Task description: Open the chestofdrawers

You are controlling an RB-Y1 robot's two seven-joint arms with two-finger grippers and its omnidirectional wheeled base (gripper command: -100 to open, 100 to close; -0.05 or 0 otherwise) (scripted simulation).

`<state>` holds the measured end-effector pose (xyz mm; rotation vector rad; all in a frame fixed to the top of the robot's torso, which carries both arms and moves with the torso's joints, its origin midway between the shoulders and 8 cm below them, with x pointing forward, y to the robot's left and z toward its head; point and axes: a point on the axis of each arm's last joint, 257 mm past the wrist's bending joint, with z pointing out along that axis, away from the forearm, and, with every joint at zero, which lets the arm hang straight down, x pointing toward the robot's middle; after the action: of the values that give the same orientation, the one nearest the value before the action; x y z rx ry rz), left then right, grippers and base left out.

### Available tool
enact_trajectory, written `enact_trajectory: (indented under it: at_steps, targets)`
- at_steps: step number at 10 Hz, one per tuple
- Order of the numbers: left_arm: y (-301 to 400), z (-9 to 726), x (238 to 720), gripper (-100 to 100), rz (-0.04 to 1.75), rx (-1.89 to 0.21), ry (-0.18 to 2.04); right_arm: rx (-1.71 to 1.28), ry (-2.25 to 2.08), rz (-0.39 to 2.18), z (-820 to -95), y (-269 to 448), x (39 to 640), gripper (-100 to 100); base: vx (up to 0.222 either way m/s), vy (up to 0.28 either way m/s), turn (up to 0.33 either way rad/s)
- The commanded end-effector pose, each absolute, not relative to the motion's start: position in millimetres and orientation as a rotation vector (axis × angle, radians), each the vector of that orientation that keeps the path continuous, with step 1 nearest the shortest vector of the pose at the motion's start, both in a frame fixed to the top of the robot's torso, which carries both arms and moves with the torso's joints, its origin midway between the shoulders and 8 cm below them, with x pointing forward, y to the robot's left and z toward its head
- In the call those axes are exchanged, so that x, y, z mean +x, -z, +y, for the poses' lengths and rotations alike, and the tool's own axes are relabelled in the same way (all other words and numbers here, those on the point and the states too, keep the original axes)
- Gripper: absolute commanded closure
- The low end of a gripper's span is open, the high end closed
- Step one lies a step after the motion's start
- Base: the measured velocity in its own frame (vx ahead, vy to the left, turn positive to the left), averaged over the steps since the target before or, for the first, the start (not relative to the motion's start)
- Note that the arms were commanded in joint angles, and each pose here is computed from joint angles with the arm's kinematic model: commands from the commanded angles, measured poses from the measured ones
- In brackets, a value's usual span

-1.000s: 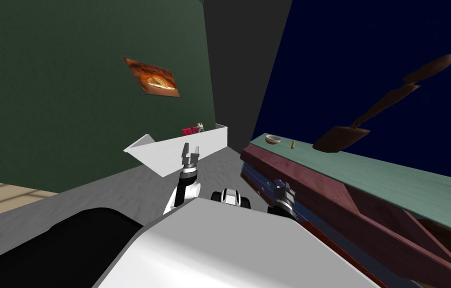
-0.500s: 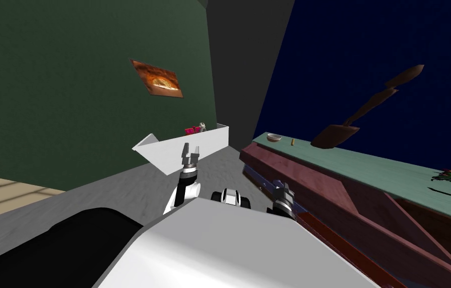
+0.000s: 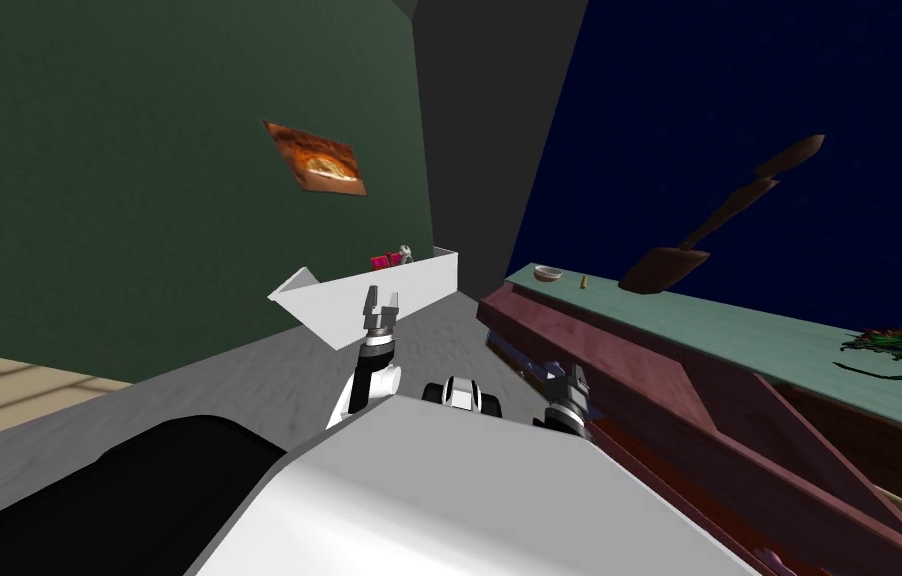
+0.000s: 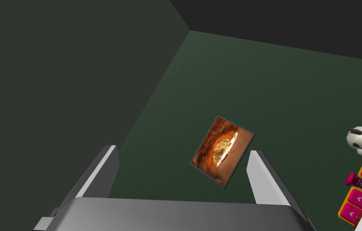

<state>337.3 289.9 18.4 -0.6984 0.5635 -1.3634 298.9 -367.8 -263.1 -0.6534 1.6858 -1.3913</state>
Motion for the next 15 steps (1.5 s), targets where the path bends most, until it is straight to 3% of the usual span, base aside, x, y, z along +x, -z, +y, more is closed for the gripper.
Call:
enact_trajectory:
  at_steps: [1, 12, 13, 15]
  targets:
    - [-18.4, 289.8, 337.2, 0, 0.564, -0.698, 1.363, -0.663, 1.392, 1.68, -358.9, 248.2, 288.6, -100, 0.054, -0.046, -0.016]
    - [-18.5, 289.8, 337.3, 0, 0.563, -0.698, 1.364, -0.693, 1.375, 1.699, -342.7, 230.3, 268.0, -100, 0.023, -0.013, -0.009]
    - [-18.5, 289.8, 337.3, 0, 0.563, -0.698, 1.364, -0.7, 1.372, 1.705, -342.2, 233.4, 267.0, 0, 0.007, -0.002, 0.006]
    - [-18.5, 289.8, 337.3, 0, 0.563, -0.698, 1.364, -0.714, 1.364, 1.719, -340.9, 240.2, 264.7, 0, 0.0, 0.0, 0.0]
